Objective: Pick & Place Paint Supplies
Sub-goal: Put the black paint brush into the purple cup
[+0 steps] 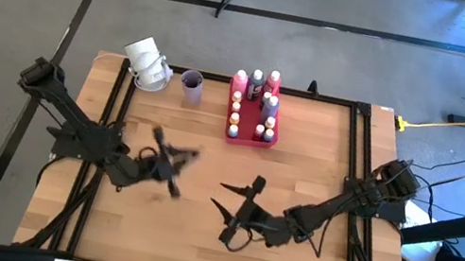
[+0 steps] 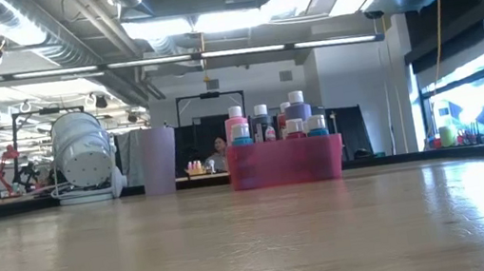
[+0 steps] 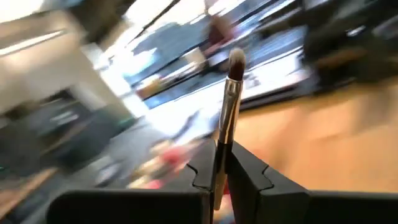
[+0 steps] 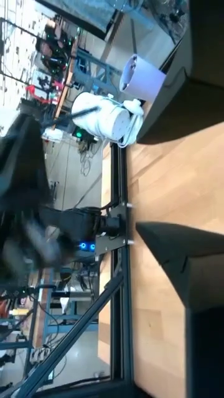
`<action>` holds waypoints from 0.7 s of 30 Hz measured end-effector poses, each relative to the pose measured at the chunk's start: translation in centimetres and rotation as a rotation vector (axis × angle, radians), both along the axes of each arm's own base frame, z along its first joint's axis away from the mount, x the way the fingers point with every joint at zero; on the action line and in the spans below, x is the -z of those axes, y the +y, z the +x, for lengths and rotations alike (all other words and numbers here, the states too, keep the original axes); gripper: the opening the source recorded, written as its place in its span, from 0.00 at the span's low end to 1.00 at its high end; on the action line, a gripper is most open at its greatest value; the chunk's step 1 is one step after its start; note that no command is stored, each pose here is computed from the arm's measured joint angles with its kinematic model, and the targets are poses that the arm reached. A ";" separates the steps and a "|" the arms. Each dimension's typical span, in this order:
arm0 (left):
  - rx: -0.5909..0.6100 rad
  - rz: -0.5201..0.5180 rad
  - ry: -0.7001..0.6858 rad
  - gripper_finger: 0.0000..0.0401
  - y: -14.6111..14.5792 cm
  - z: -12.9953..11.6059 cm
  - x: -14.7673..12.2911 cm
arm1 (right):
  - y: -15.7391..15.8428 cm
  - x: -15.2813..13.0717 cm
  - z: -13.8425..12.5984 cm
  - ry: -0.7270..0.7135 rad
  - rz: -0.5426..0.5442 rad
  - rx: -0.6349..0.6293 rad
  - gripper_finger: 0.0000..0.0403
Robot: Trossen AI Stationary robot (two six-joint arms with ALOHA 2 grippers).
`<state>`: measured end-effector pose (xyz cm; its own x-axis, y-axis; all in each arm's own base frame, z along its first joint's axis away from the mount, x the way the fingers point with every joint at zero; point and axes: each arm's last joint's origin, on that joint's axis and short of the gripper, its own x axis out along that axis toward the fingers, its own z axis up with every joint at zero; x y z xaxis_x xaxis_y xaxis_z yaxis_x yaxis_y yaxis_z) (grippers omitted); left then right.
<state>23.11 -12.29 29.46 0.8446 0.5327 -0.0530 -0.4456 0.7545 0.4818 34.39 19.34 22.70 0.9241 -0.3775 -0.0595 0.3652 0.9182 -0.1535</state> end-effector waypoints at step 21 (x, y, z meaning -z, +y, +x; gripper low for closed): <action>-0.373 -0.299 0.085 0.04 16.0 -5.8 -1.8 | 1.0 -0.1 -0.6 -0.012 0.008 0.002 0.60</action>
<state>17.27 3.75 31.26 0.5853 0.7490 -0.3105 -0.6800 0.6620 0.3152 33.74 20.31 22.78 0.9241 -0.3786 -0.0516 0.3685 0.9188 -0.1417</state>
